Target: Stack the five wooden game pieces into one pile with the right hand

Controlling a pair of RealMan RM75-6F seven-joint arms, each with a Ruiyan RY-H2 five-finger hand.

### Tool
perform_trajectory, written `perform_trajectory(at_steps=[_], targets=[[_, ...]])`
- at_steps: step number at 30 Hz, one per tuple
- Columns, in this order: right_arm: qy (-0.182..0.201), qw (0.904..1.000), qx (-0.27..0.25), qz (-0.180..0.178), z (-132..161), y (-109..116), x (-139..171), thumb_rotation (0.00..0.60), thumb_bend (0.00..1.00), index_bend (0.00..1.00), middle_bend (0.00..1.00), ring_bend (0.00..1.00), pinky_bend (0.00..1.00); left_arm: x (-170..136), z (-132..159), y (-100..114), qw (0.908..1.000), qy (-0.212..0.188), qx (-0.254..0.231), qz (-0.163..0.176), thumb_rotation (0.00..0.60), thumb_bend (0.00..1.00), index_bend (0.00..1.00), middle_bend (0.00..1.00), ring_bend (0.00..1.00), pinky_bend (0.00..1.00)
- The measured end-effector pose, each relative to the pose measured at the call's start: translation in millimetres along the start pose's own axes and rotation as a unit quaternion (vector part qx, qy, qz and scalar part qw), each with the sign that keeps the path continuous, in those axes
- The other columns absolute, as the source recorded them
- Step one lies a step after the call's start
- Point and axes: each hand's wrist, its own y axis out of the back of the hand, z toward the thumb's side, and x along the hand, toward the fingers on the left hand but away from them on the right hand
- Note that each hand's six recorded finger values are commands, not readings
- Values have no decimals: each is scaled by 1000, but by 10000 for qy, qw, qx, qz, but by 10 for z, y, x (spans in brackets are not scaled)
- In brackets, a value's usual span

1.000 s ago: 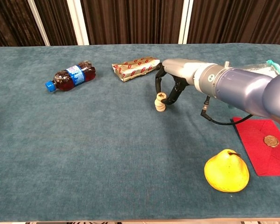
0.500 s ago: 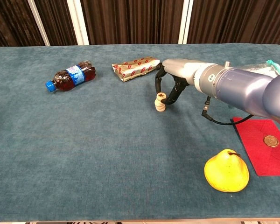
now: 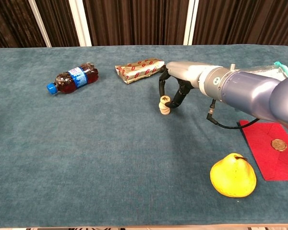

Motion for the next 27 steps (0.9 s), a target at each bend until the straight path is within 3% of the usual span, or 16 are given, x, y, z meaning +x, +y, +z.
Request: perform_trajectory(at_steps=[16,27], targets=[[13,10000,-3,-67,-4,63,27,600,397,435,0,0,0,3,-7,5,10000,14,-10,7,600,610,105,0,0,0],[105,9993,-11,-364,-64,316,284,600,398,379,0,0,0,-1,-4,3,10000,3,3,11,600,610,105,0,0,0]])
